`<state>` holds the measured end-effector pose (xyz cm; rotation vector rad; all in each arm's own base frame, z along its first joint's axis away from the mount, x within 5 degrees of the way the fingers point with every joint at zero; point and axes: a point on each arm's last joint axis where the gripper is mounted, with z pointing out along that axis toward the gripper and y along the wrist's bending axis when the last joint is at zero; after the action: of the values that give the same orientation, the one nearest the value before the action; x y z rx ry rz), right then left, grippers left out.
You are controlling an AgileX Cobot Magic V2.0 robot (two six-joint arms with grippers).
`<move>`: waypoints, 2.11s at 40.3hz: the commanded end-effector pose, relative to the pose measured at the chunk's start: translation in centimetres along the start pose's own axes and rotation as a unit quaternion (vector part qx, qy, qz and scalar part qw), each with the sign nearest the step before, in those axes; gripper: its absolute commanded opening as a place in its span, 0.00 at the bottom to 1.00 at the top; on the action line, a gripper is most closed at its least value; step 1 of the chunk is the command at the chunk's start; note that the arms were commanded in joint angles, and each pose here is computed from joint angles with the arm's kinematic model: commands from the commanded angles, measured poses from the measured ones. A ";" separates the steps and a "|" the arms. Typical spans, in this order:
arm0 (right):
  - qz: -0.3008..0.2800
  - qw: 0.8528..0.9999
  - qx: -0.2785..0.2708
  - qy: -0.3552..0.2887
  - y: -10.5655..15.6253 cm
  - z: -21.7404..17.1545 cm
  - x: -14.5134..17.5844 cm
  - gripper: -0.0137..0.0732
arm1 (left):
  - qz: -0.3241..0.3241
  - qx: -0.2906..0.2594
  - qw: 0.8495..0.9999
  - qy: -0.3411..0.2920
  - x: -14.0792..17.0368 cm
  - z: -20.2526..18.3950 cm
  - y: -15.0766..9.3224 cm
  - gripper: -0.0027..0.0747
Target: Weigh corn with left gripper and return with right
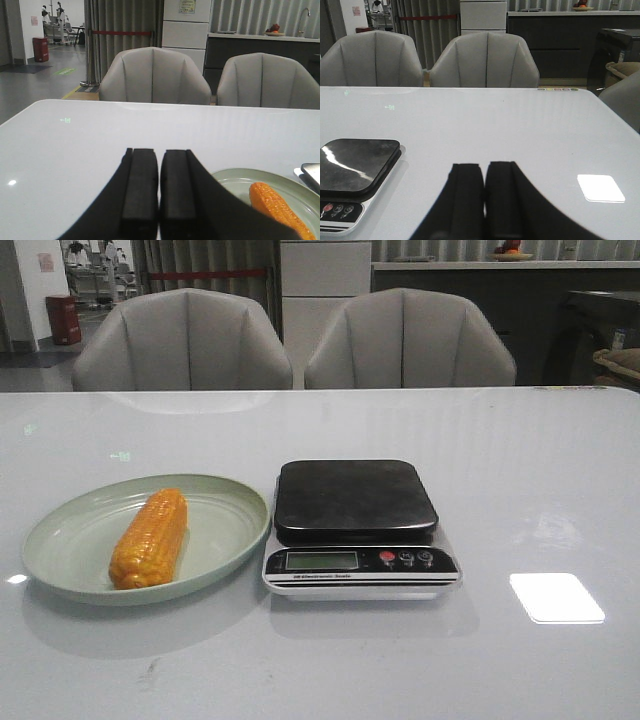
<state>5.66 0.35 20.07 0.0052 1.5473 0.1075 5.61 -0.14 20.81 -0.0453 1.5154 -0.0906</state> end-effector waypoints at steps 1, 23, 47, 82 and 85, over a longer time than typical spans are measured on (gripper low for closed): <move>-0.008 0.999 -0.004 -0.048 0.1 -0.2 -0.7 0.35 | -0.007 0.007 0.999 -0.049 -0.9 -0.2 -0.1 0.21; -0.008 0.999 -0.004 -0.048 0.1 -0.2 -0.7 0.35 | -0.007 0.007 0.999 -0.049 -0.9 -0.2 -0.1 0.21; -0.008 0.999 -0.004 -0.048 0.1 -0.2 -0.7 0.35 | -0.027 0.015 0.995 -0.096 -1.9 -0.4 -0.3 0.21; -0.008 0.999 -0.004 -0.048 0.1 -0.2 -0.7 0.35 | -0.056 0.005 0.998 0.023 -9.1 0.4 -0.9 0.21; -0.008 0.999 -0.004 -0.048 0.1 -0.2 -0.7 0.35 | -0.045 0.013 0.998 0.031 -8.8 0.5 -0.9 0.21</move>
<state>5.66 0.35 20.09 0.0048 1.5452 0.1075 5.36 -0.21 28.31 -0.1109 1.6570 -0.1634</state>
